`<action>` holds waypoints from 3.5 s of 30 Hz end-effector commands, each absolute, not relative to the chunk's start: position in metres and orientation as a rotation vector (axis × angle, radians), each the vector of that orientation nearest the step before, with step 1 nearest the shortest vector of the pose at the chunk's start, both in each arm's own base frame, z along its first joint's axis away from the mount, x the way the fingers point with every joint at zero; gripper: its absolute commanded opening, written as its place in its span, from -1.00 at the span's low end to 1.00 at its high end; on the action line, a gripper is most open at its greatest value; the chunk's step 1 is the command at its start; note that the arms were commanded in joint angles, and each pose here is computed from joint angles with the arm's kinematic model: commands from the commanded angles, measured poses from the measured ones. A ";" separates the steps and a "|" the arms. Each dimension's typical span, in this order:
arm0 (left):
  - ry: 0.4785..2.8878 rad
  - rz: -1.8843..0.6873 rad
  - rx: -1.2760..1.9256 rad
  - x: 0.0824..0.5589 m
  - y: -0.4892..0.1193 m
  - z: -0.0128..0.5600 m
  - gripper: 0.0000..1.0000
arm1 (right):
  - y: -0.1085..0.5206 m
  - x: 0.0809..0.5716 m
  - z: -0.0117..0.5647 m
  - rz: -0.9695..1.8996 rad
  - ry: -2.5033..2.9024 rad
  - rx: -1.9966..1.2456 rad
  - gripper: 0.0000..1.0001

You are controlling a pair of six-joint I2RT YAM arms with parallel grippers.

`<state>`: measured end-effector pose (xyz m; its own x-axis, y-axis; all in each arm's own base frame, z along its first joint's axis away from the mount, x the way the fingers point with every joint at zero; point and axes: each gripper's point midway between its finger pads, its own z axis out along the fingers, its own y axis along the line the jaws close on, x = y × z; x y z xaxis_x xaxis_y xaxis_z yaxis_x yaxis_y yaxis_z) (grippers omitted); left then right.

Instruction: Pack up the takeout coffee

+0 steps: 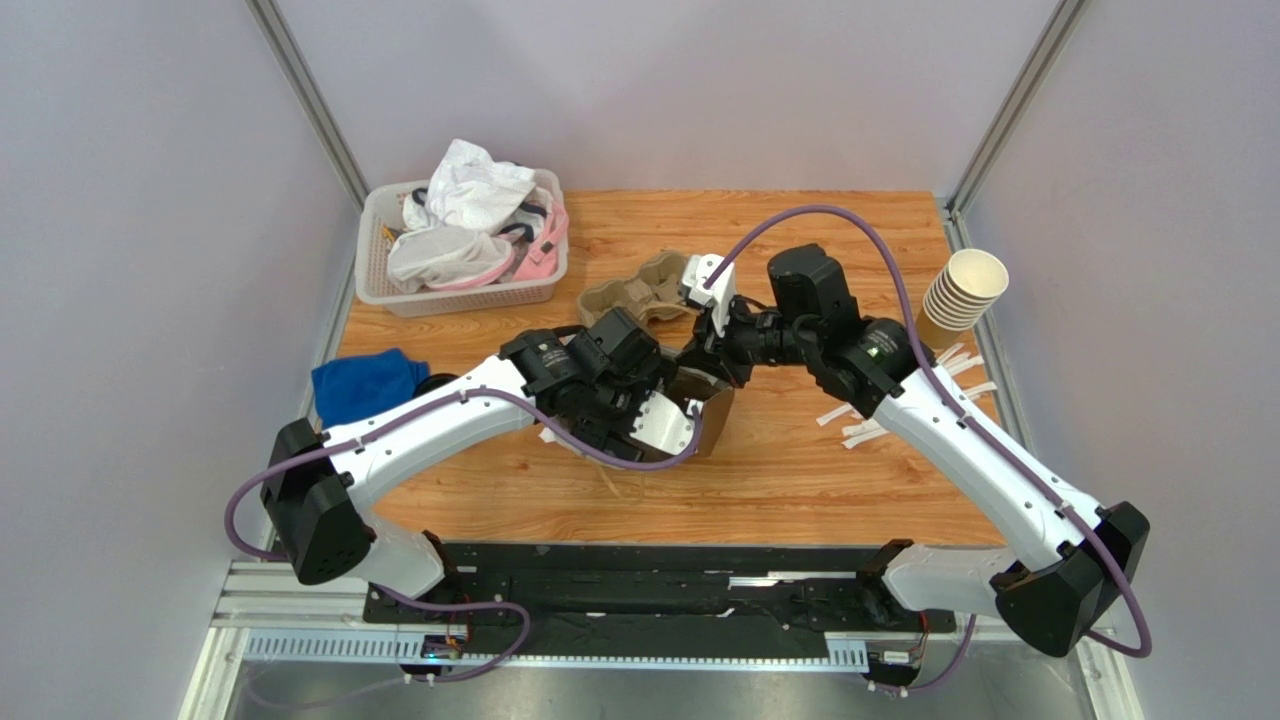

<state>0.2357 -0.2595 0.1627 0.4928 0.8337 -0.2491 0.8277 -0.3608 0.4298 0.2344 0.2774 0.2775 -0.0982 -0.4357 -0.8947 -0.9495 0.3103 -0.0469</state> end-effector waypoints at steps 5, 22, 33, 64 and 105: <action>1.404 0.153 2.249 0.253 -0.249 0.153 0.96 | 0.281 0.227 0.281 0.758 1.672 -1.307 -1.00; 1.434 0.304 2.323 0.274 -0.244 0.127 0.42 | 0.283 0.233 0.281 0.758 1.668 -1.314 -1.00; 1.295 0.202 2.142 0.271 -0.266 0.195 -0.23 | 0.279 0.251 0.273 0.657 1.695 -1.305 -1.00; 1.029 0.352 1.811 0.278 -0.233 0.362 -0.49 | 0.247 0.281 0.253 0.469 1.718 -1.342 -1.00; 2.578 0.227 2.468 0.205 -0.072 0.144 -0.70 | 0.182 0.327 0.267 0.267 1.810 -1.191 -1.00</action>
<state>0.2684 -0.1298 0.1109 -0.0137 0.9918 0.1271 0.9996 0.0104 0.0263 0.3219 0.1893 0.2561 -0.1256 -0.6004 -0.7898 -0.8326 0.4966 -0.2451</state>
